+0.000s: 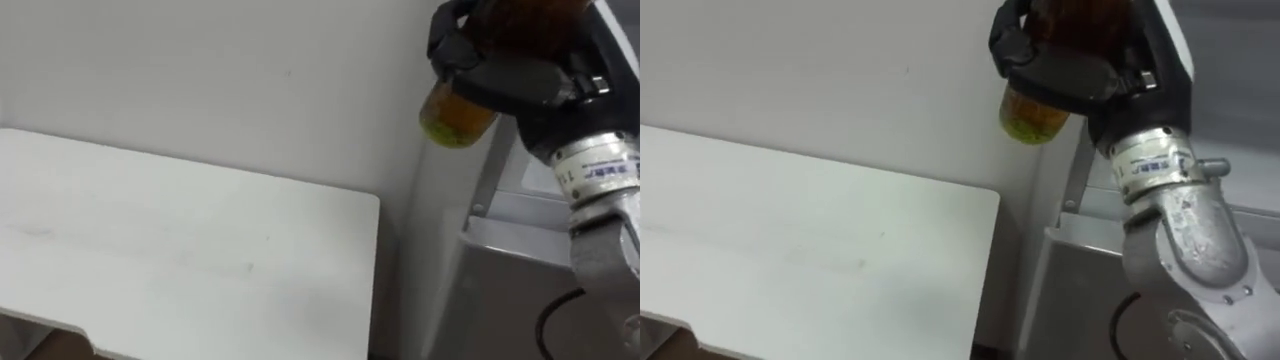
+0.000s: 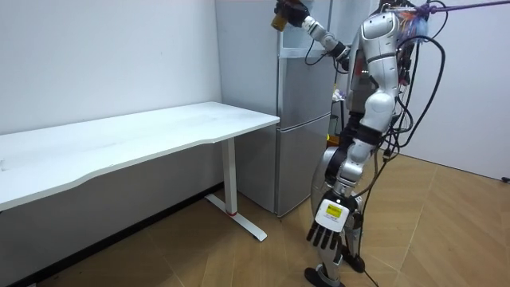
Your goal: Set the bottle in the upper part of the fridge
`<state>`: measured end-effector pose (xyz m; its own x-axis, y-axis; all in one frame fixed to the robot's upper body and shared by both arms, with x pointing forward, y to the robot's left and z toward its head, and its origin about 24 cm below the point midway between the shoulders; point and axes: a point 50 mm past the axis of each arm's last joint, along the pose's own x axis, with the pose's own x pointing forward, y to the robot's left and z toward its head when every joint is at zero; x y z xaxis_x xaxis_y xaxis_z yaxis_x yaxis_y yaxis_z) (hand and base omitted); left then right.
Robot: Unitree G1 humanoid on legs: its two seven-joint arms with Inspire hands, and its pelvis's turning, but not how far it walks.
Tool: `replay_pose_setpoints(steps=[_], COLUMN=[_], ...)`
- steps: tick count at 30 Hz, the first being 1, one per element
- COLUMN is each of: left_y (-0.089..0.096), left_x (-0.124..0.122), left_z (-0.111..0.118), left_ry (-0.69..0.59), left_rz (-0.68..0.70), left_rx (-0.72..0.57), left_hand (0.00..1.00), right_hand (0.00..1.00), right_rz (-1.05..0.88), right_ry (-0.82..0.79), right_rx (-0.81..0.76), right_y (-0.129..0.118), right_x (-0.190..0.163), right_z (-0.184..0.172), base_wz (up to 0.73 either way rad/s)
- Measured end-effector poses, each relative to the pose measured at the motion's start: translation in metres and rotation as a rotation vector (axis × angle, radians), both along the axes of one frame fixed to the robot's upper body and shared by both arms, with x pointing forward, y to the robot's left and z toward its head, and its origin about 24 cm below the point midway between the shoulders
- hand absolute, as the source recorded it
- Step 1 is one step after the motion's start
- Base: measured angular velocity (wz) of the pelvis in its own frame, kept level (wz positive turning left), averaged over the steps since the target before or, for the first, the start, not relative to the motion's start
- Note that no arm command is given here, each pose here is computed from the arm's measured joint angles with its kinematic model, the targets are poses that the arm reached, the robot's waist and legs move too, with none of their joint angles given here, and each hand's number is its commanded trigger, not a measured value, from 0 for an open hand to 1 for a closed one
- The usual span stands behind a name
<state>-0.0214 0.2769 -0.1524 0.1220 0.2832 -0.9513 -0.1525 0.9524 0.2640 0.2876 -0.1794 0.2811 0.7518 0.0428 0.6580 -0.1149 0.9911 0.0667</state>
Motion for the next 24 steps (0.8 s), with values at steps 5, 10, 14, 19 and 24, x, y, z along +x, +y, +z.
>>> replay_pose_setpoints(steps=[5, 10, 14, 19, 24], left_y=[-0.001, -0.001, 0.001, 0.002, 0.004], left_x=[-0.003, -0.003, -0.003, -0.003, -0.007], left_z=[0.0, 0.0, 0.0, 0.001, 0.001], left_ry=[0.009, 0.008, 0.004, 0.001, 0.007], left_rz=[0.005, 0.007, 0.02, 0.026, 0.041], left_rx=[-0.002, -0.001, 0.005, 0.007, 0.014], left_hand=[0.0, 0.0, 0.0, 0.0, 0.0], right_hand=[1.0, 1.0, 1.0, 1.0, 1.0], right_rz=[-0.036, -0.084, -0.118, -0.178, -0.206], right_ry=[-0.039, -0.075, -0.067, -0.03, 0.001], right_rx=[0.031, 0.055, 0.079, 0.095, 0.115], right_y=[-0.017, -0.031, -0.037, -0.052, -0.062], right_x=[-0.005, -0.01, -0.011, -0.013, -0.015], right_z=[0.011, 0.019, 0.017, 0.006, -0.003], base_wz=[-0.08, -0.1, -0.05, 0.0, 0.0])
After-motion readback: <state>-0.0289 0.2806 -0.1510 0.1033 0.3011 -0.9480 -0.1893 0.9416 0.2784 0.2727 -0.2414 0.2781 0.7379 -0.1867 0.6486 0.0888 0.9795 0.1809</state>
